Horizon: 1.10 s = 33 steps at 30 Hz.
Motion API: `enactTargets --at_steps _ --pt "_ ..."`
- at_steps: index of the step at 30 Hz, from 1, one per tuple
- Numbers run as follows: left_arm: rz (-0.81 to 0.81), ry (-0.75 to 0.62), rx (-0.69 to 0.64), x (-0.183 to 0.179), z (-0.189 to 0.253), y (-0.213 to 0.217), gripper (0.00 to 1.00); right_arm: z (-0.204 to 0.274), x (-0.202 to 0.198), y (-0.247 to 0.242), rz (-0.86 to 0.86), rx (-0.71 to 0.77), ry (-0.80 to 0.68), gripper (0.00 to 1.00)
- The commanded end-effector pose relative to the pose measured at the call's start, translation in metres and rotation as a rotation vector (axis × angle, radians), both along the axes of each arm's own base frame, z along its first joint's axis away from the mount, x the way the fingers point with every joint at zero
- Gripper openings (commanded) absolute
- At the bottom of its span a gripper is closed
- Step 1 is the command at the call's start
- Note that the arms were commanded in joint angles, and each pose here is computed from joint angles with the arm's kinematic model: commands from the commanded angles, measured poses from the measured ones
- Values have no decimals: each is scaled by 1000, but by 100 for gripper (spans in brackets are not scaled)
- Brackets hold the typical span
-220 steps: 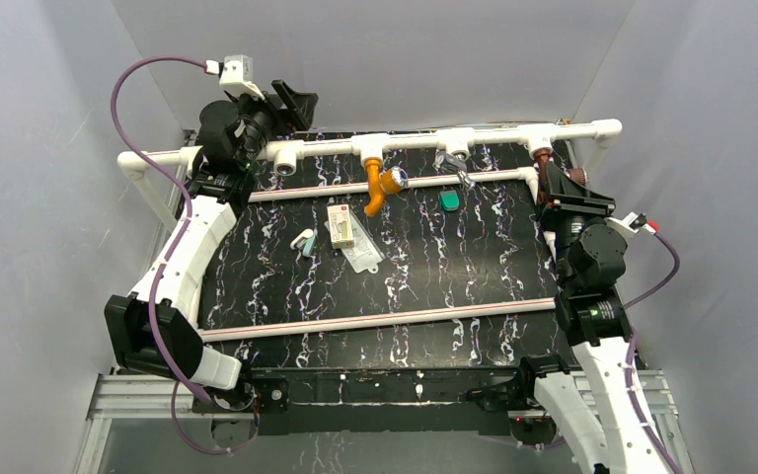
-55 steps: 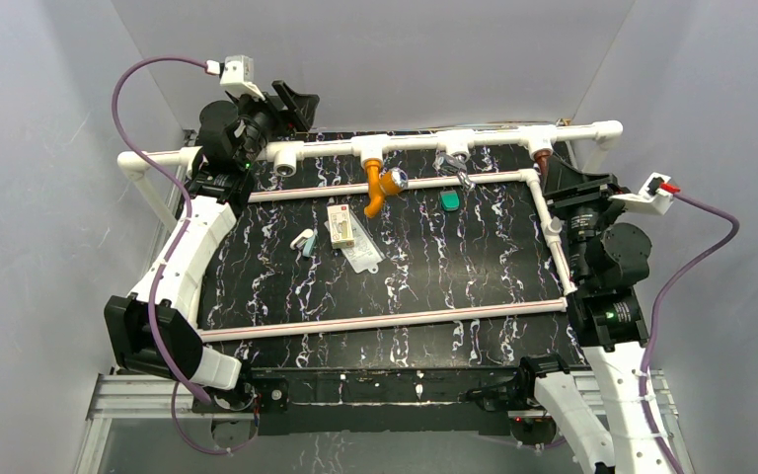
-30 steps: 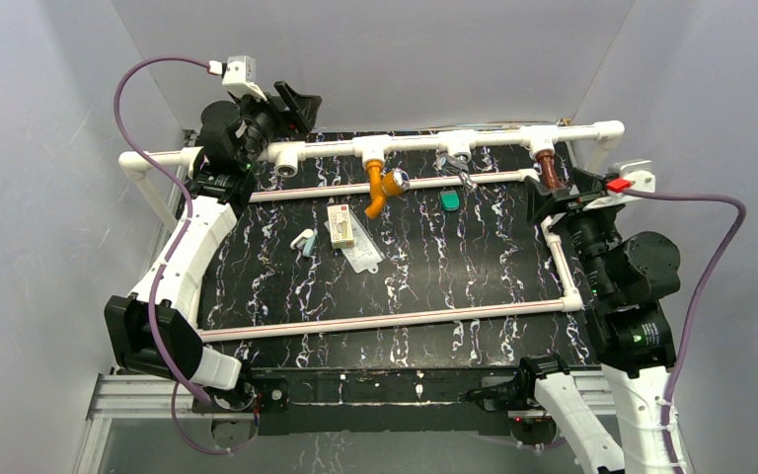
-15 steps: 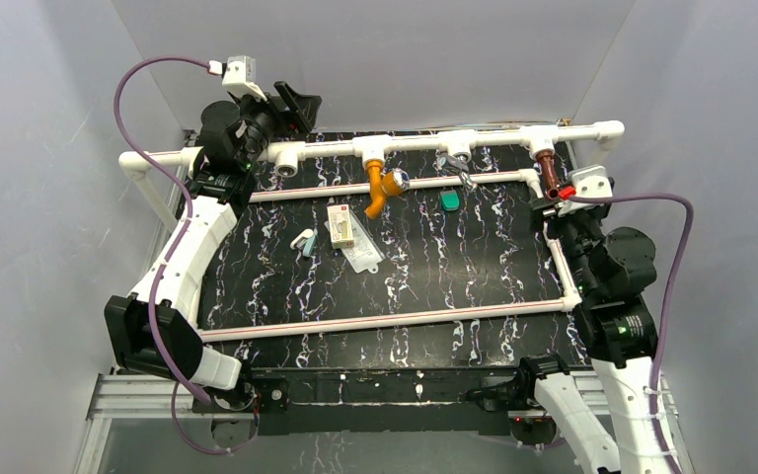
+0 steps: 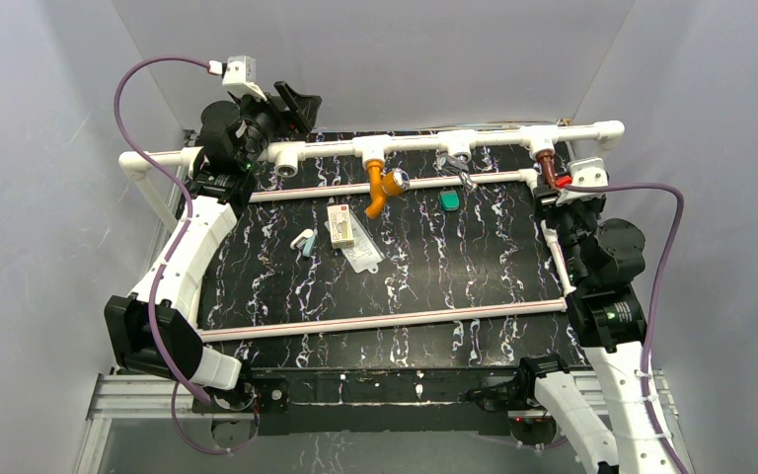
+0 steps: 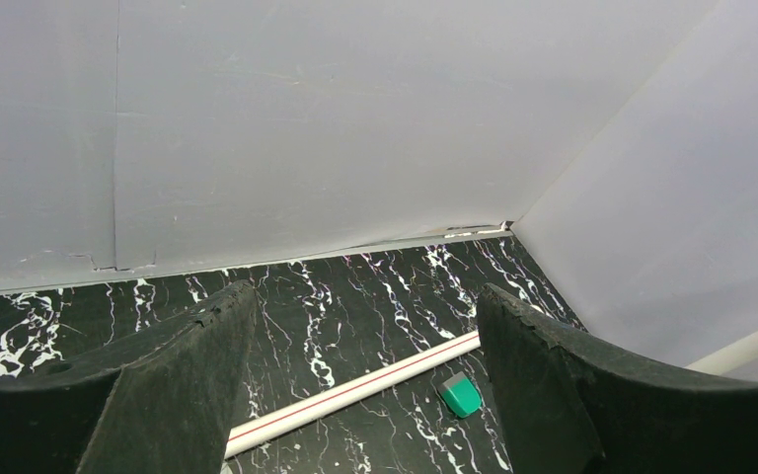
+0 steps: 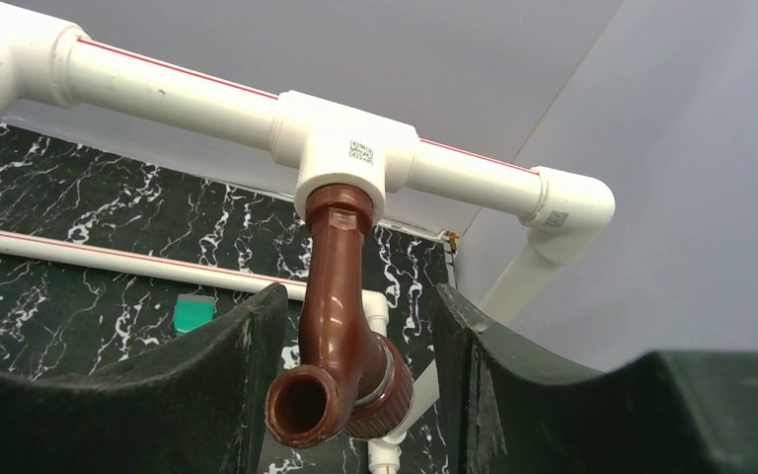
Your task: Install the water faucets
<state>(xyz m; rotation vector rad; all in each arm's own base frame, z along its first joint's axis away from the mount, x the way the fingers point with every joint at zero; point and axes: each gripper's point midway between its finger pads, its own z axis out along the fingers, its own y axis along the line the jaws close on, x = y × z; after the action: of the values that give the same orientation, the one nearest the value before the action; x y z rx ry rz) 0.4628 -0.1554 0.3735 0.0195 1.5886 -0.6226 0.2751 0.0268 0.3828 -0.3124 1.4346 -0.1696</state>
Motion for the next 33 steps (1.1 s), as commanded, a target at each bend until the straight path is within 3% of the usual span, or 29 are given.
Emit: enactTargets --at_steps 1,11,14,18,24,33 --pt "0 605 142 -27 -206 8 79 7 7 -5 -39 2 -49 62" --pt "1 610 144 -27 -208 8 79 -2 15 -11 -76 -28 -47 60" --pt "0 613 145 -26 -209 8 79 -2 16 -10 -74 -22 -50 41" --pt "2 614 145 -26 -210 8 79 -2 16 -8 -67 9 -48 3" --pt "3 614 147 -26 -210 9 79 -4 16 -1 -43 137 -35 1" --pt "2 611 146 -26 -208 9 79 -3 12 15 23 471 -26 1"
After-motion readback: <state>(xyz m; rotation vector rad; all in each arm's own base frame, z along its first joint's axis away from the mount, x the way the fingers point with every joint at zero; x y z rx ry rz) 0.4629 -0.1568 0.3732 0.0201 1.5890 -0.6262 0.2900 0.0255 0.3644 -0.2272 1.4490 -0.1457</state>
